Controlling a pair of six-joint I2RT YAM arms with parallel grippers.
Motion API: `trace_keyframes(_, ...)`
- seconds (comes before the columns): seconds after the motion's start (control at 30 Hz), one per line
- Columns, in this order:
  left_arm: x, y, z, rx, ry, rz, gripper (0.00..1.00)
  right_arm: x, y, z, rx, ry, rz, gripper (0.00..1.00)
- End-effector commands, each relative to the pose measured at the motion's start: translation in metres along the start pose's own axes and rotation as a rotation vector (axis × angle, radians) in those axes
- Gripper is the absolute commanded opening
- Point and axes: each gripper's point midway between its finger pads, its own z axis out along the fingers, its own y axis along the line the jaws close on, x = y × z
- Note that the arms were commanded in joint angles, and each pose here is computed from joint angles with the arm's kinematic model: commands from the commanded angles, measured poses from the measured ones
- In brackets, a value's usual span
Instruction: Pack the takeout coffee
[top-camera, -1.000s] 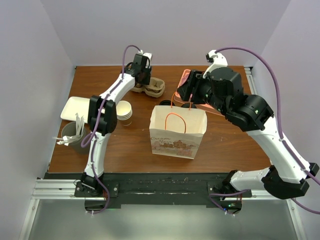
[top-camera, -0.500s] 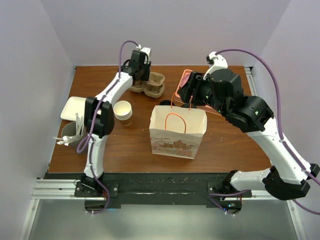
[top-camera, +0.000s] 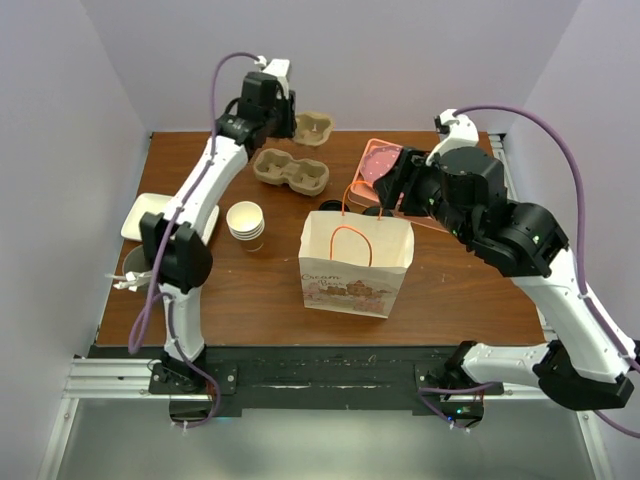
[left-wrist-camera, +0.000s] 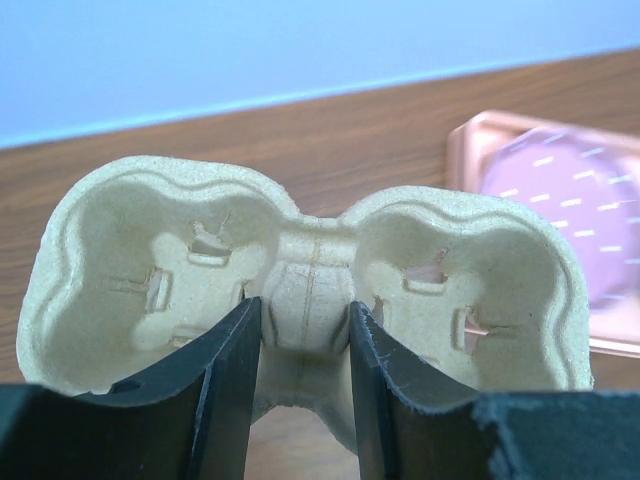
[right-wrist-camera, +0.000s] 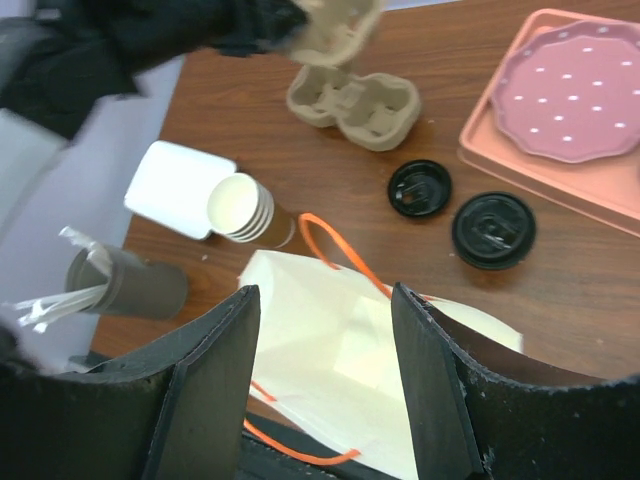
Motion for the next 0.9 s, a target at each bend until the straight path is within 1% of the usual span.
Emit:
trace_keyframes(0.0,-0.070,-0.035,-0.098,0.135,-0.161,-0.088,0.38,-0.001,-0.032,-0.009,0.127,-0.034,-0.038,0.60)
trace_keyframes(0.03,-0.077,-0.040,-0.120,0.170,-0.172,-0.108,0.38,0.000,-0.034,-0.010,0.129,-0.030,-0.061,0.60)
trace_keyframes(0.1,-0.083,-0.051,-0.144,0.227,-0.174,-0.146,0.38,0.005,-0.038,-0.010,0.135,-0.019,-0.090,0.61)
trace_keyframes(0.13,-0.086,-0.053,-0.166,0.248,-0.178,-0.162,0.38,0.008,-0.041,-0.009,0.149,-0.009,-0.104,0.61)
trace_keyframes(0.2,-0.088,-0.062,-0.189,0.297,-0.171,-0.195,0.37,0.012,-0.049,-0.010,0.178,0.004,-0.120,0.61)
trace_keyframes(0.23,-0.089,-0.070,-0.211,0.348,-0.160,-0.237,0.37,0.014,-0.049,-0.010,0.175,0.005,-0.118,0.61)
trace_keyframes(0.27,-0.088,-0.076,-0.222,0.374,-0.153,-0.258,0.36,0.019,-0.050,-0.009,0.172,0.011,-0.120,0.61)
trace_keyframes(0.3,-0.082,-0.088,-0.232,0.411,-0.131,-0.270,0.36,0.019,-0.050,-0.014,0.152,0.004,-0.111,0.61)
trace_keyframes(0.33,-0.081,-0.098,-0.254,0.457,-0.124,-0.299,0.36,0.020,-0.050,-0.015,0.144,0.001,-0.107,0.61)
trace_keyframes(0.37,-0.077,-0.105,-0.264,0.480,-0.109,-0.314,0.36,0.024,-0.052,-0.015,0.142,0.004,-0.108,0.61)
trace_keyframes(0.4,-0.067,-0.122,-0.274,0.526,-0.065,-0.342,0.36,0.024,-0.052,-0.018,0.133,0.001,-0.104,0.62)
trace_keyframes(0.43,-0.061,-0.128,-0.292,0.549,-0.047,-0.355,0.36,0.023,-0.054,-0.023,0.128,-0.009,-0.095,0.62)
trace_keyframes(0.5,-0.043,-0.145,-0.306,0.567,0.020,-0.405,0.36,0.023,-0.054,-0.030,0.109,-0.015,-0.087,0.62)
trace_keyframes(0.53,-0.043,-0.147,-0.324,0.585,0.010,-0.421,0.36,0.024,-0.053,-0.034,0.089,-0.014,-0.083,0.62)
trace_keyframes(0.57,-0.029,-0.148,-0.323,0.577,0.042,-0.437,0.36,0.024,-0.053,-0.036,0.080,-0.012,-0.081,0.62)
trace_keyframes(0.6,-0.034,-0.151,-0.344,0.616,0.007,-0.477,0.36,0.026,-0.052,-0.039,0.069,-0.007,-0.076,0.62)
trace_keyframes(0.63,-0.033,-0.151,-0.349,0.632,0.003,-0.501,0.36,0.027,-0.055,-0.043,0.070,-0.003,-0.070,0.62)
trace_keyframes(0.67,-0.020,-0.151,-0.344,0.628,0.033,-0.524,0.35,0.028,-0.055,-0.045,0.066,-0.002,-0.065,0.61)
trace_keyframes(0.7,-0.019,-0.154,-0.349,0.652,0.044,-0.567,0.35,0.029,-0.055,-0.047,0.063,0.000,-0.054,0.62)
trace_keyframes(0.73,-0.025,-0.154,-0.364,0.694,0.004,-0.587,0.35,0.032,-0.055,-0.047,0.054,0.011,-0.054,0.62)
trace_keyframes(0.77,-0.014,-0.154,-0.357,0.683,0.030,-0.604,0.35,0.032,-0.055,-0.050,0.046,0.004,-0.048,0.62)
trace_keyframes(0.83,-0.013,-0.152,-0.363,0.699,0.019,-0.628,0.35,0.035,-0.054,-0.049,0.038,0.012,-0.052,0.62)
trace_keyframes(0.87,-0.002,-0.152,-0.354,0.688,0.039,-0.632,0.35,0.036,-0.053,-0.048,0.035,0.016,-0.056,0.62)
